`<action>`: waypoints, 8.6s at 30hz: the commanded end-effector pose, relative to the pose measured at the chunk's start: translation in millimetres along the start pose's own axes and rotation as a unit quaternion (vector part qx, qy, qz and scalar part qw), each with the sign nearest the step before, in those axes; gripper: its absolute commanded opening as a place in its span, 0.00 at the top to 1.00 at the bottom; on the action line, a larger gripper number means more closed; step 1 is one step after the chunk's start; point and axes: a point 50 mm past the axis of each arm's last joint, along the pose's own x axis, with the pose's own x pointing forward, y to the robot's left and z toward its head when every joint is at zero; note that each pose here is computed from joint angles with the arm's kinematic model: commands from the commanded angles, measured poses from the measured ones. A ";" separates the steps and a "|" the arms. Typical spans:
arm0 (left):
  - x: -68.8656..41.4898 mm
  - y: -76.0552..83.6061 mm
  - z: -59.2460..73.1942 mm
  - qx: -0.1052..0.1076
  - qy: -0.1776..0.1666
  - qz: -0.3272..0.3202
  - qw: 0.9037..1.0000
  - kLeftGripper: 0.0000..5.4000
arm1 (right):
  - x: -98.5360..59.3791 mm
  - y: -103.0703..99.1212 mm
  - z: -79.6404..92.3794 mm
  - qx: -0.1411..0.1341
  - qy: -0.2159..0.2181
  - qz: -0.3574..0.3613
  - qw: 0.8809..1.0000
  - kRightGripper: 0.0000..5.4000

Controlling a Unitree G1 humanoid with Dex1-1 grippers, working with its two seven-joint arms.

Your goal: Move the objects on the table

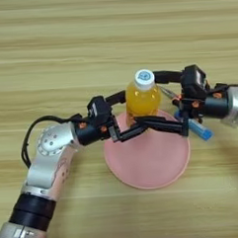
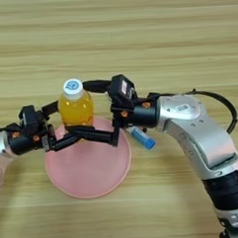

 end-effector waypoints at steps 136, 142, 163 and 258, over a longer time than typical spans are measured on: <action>-46.5 50.1 -57.9 0.019 0.079 0.483 0.872 0.00 | -51.6 -83.9 -53.0 -0.058 -0.074 -0.512 0.854 0.00; -48.1 51.2 -49.8 0.045 0.061 0.486 0.871 0.00 | -51.3 -84.0 -53.2 -0.059 -0.073 -0.512 0.854 0.00; -51.4 49.6 -8.1 0.149 -0.029 0.495 0.856 0.00 | -51.0 -84.7 -52.7 -0.065 -0.072 -0.512 0.853 0.00; -101.1 42.0 -9.7 0.120 0.012 0.573 0.811 0.00 | -167.7 -41.8 -137.1 0.119 0.250 -0.262 0.924 0.36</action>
